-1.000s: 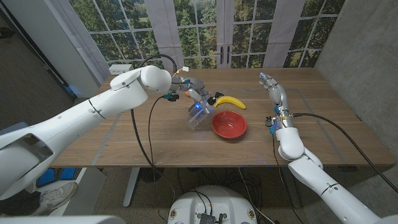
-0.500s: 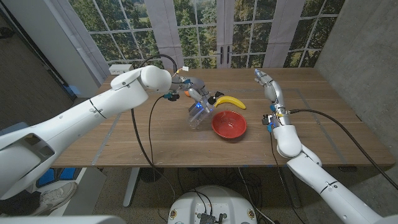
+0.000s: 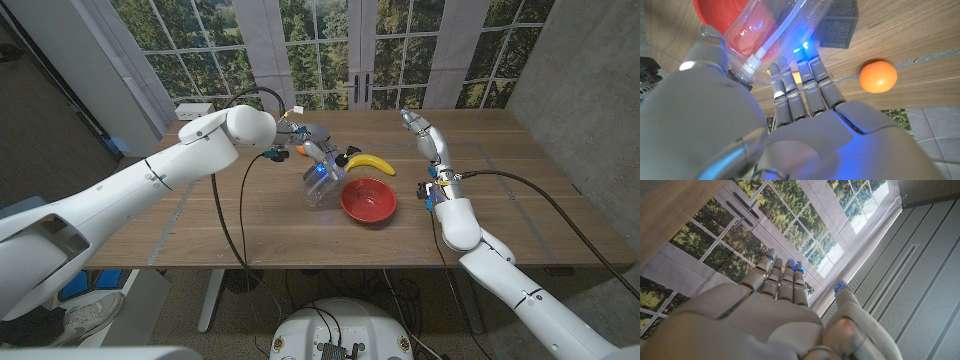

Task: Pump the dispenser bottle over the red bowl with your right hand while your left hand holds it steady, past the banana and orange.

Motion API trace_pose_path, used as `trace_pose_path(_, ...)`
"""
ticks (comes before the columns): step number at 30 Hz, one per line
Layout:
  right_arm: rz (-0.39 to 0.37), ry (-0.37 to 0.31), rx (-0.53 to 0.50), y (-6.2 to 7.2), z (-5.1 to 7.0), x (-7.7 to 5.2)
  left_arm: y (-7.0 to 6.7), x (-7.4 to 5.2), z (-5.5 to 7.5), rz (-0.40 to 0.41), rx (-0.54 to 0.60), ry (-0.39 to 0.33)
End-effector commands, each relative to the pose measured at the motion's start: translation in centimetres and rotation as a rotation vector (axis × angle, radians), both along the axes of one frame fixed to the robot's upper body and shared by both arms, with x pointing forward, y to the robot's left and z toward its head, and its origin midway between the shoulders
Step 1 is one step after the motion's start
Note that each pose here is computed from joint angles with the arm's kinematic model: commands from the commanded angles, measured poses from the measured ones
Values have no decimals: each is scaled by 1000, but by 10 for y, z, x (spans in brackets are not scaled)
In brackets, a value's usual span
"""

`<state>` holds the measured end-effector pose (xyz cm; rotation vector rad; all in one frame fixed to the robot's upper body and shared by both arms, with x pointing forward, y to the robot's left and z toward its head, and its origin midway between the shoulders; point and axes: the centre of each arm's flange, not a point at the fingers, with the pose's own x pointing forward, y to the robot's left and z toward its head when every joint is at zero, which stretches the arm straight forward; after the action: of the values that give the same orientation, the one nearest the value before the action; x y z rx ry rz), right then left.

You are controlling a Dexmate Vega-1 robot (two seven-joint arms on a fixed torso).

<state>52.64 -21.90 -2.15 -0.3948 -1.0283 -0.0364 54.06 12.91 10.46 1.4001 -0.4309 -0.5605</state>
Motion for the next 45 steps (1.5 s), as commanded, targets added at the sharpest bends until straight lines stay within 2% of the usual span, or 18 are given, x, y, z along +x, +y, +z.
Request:
trace_pose_path(1, -5, -10, -66, 13, 3, -5, -2, -1, -1, -4, 0, -1)
trace_pose_path(3, 11, -17, -88, 17, 4, -6, -2, -1, -1, -6, -2, -1)
trace_pose_path(7, -13, -30, -116, 23, 5, -9, -4, -2, -2, -10, 1, -1)
trace_pose_path(12, 4, -22, -120, 28, 4, -5, -4, -1, -2, -12, -3, 0)
trace_pose_path(15, 43, -17, -138, 36, 4, -2, -5, -1, -2, -13, -2, 3)
trace_pose_path(20, 46, -19, -153, 46, 3, 1, -5, -1, -2, -14, -8, 2)
trace_pose_path(38, 45, -74, -202, 61, 5, -5, -9, 2, -2, -15, -4, 7)
trace_pose_path(45, 68, -41, -248, 69, 4, 0, -8, 1, -2, -16, -7, 6)
